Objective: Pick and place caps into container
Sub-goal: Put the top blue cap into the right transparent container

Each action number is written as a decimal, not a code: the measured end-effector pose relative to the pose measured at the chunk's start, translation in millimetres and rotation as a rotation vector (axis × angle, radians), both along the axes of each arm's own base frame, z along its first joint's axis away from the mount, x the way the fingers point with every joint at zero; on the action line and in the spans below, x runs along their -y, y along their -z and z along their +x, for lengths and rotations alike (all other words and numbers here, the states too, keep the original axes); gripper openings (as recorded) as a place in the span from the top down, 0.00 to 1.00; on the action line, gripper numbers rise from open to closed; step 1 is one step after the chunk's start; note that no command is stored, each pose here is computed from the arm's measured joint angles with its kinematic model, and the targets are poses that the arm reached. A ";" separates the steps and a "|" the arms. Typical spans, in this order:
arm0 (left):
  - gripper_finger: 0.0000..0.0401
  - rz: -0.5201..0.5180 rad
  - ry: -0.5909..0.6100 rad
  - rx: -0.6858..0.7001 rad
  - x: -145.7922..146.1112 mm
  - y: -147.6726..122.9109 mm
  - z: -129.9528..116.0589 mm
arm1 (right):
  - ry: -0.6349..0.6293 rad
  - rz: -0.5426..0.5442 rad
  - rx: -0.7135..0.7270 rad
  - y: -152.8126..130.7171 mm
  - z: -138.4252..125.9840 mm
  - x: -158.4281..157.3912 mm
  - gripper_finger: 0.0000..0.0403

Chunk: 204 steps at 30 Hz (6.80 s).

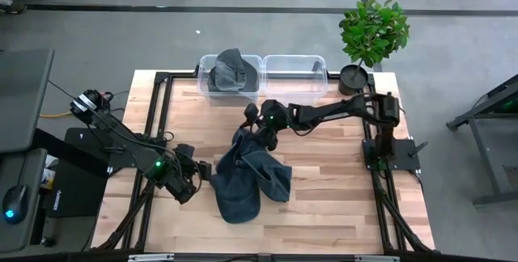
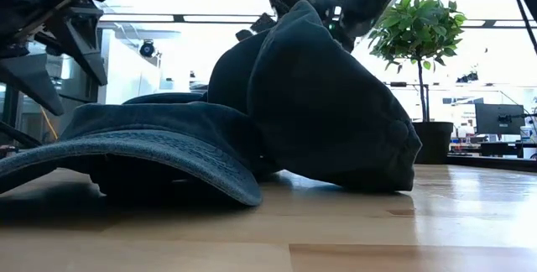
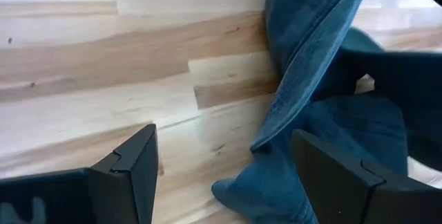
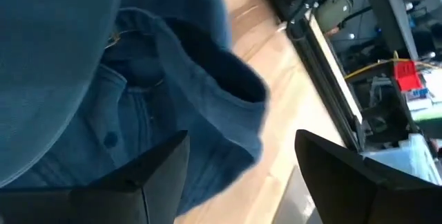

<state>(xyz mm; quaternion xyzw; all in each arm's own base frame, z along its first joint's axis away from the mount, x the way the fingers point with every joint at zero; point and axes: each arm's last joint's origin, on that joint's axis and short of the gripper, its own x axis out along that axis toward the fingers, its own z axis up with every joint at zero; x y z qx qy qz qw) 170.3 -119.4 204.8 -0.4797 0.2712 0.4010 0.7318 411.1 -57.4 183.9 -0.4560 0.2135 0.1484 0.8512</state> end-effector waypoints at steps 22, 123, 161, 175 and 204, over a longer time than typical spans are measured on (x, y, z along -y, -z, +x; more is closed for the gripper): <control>0.35 -0.043 0.019 -0.039 1.4 0.9 -0.6 | -0.081 0.023 0.028 25.8 32.4 -16.0 0.36; 0.35 -0.059 0.069 0.088 8.9 -4.5 10.1 | 1.113 0.548 -0.363 -226.3 -133.8 181.6 0.99; 0.35 -0.081 0.072 0.104 10.5 -5.3 11.8 | 0.984 0.022 -0.704 -113.7 -120.3 205.8 0.99; 0.35 -0.084 0.072 0.109 10.8 -5.5 12.2 | 0.804 -0.149 -0.755 -114.9 -111.8 199.4 0.99; 0.35 -0.086 0.074 0.107 10.9 -5.5 12.2 | 0.665 -0.328 -0.798 -117.9 -106.0 196.1 0.99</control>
